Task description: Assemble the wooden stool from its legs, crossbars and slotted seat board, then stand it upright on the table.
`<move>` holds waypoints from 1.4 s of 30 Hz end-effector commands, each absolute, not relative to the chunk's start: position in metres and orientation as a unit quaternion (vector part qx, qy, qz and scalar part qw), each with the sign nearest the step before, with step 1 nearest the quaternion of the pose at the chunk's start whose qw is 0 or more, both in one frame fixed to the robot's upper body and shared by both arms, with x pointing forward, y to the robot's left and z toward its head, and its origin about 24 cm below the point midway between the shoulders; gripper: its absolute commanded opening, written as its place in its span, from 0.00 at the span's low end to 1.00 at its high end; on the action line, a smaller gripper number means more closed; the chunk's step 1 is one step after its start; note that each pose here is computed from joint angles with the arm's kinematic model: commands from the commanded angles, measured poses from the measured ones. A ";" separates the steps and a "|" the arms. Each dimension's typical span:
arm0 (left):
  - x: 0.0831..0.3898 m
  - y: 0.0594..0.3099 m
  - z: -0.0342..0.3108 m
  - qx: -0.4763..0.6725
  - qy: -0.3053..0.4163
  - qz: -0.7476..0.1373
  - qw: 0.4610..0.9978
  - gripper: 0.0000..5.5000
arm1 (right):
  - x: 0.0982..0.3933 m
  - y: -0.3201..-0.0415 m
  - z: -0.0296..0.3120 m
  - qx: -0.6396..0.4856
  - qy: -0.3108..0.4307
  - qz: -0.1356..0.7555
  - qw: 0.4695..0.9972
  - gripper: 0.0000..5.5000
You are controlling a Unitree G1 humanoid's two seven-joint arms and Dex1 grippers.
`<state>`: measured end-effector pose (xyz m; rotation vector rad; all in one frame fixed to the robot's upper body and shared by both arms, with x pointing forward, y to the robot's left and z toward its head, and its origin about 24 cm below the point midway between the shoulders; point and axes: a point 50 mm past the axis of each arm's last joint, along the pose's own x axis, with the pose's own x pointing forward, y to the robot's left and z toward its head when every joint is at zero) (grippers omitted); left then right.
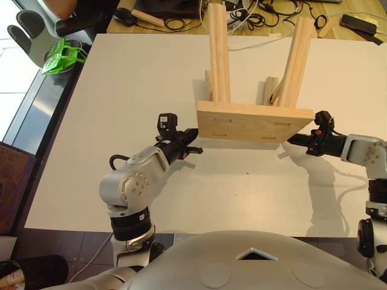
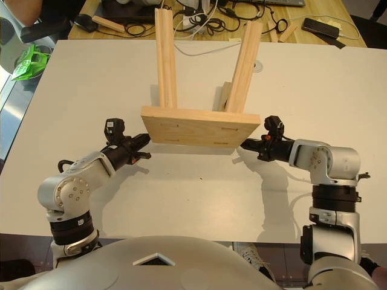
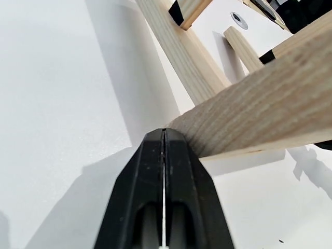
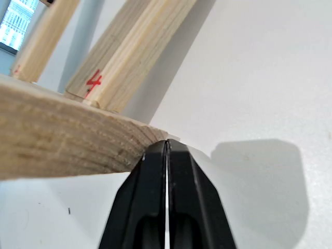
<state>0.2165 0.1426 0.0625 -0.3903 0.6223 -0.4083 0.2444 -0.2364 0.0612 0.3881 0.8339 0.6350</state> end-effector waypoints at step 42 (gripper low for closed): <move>0.219 0.130 0.135 -0.288 0.152 -0.376 0.867 0.00 | 0.241 -0.182 0.141 0.284 0.205 0.496 0.795 0.00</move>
